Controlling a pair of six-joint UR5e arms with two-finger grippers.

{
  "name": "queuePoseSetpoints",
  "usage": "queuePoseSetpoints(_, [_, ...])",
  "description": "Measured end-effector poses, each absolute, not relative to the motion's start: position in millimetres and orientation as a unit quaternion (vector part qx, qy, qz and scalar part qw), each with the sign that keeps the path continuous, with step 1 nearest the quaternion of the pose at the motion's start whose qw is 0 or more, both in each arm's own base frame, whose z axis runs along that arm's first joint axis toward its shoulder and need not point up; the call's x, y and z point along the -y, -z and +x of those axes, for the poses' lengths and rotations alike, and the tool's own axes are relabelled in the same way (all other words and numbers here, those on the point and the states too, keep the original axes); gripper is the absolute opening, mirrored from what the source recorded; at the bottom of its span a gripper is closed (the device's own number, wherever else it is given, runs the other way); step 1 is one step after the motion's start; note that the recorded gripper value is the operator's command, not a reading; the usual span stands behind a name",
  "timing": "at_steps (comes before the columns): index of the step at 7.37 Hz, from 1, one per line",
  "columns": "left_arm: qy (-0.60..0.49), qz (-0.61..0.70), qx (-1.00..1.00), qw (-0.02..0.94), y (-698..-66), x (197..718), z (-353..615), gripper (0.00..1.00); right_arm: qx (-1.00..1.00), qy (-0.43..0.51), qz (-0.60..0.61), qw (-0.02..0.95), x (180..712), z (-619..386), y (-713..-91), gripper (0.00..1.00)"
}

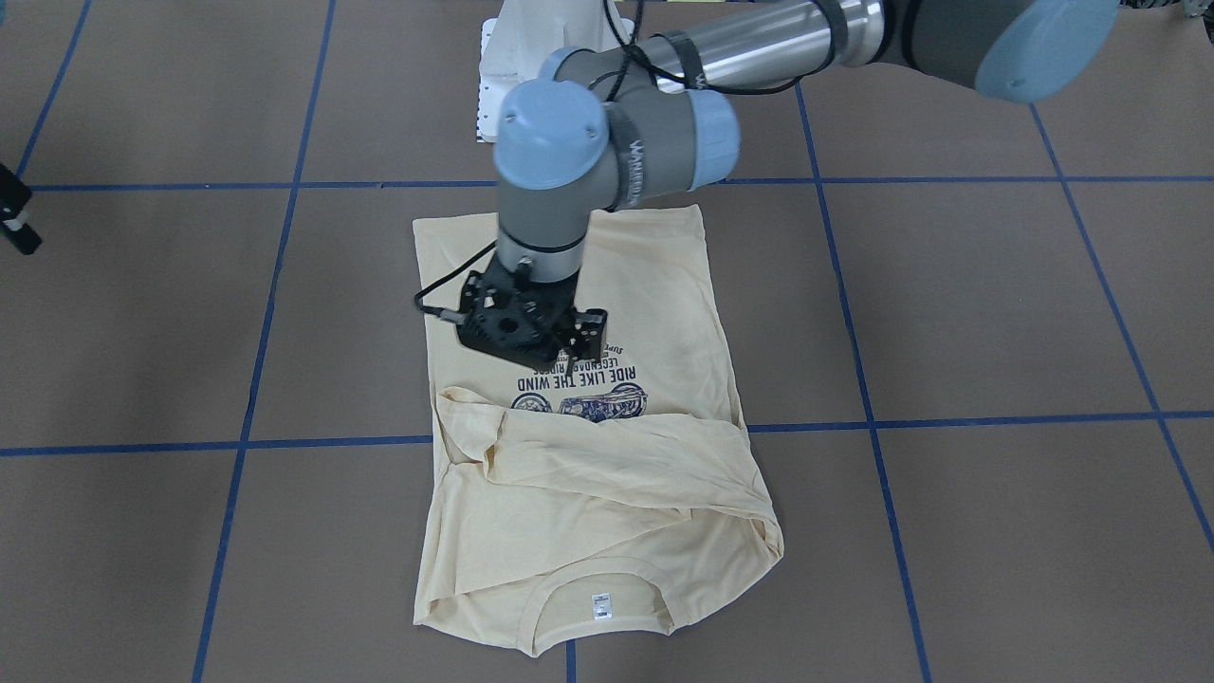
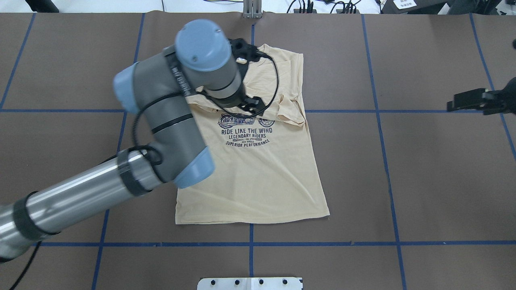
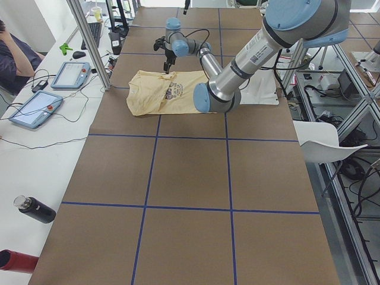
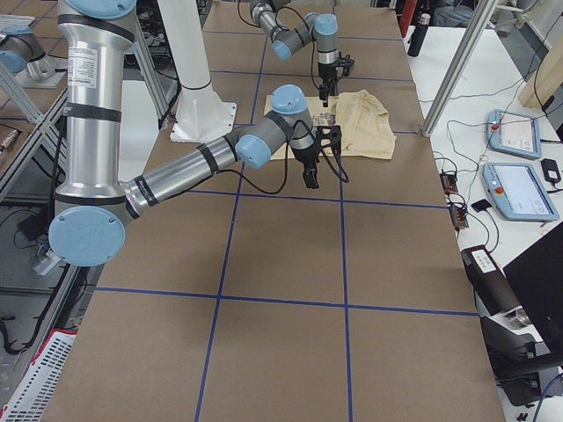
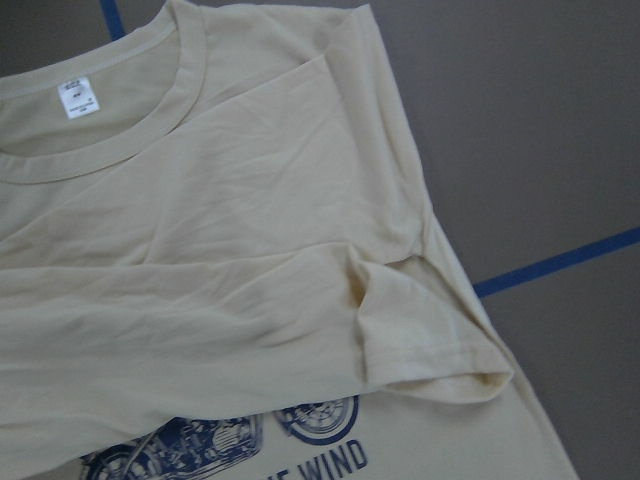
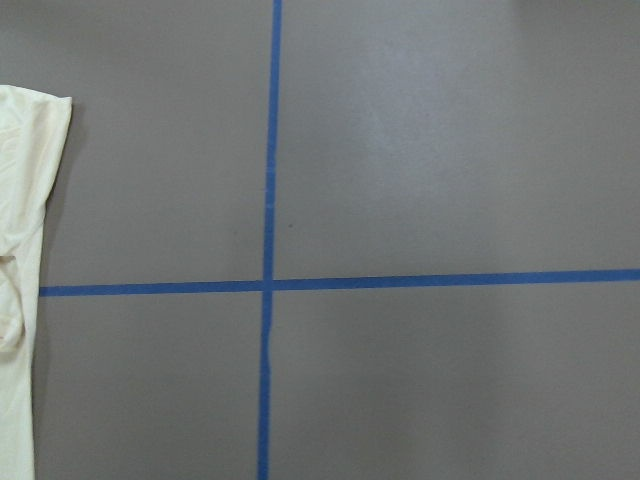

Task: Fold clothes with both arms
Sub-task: 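Fold the held sleeve across the shirt front with the left gripper and release, then lower both grippers to the bottom hem corners of the shirt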

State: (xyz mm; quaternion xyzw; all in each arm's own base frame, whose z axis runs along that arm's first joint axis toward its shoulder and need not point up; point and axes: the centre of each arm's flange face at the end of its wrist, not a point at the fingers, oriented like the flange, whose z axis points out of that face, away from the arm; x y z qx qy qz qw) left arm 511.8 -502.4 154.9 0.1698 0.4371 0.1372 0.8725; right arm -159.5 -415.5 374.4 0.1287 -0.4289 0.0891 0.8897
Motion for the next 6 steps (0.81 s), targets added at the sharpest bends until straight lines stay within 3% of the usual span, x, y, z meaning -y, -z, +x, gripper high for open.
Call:
queuePoseSetpoints(3, [-0.137,0.196,-0.438,0.866,-239,403,412,1.00,0.430,-0.125,0.123,0.886,337,-282,-338,0.99])
queuePoseSetpoints(6, [-0.042,0.137,-0.448,0.882,-270,319,449,0.96,0.427,-0.150,0.125,0.883,268,-357,-337,0.99])
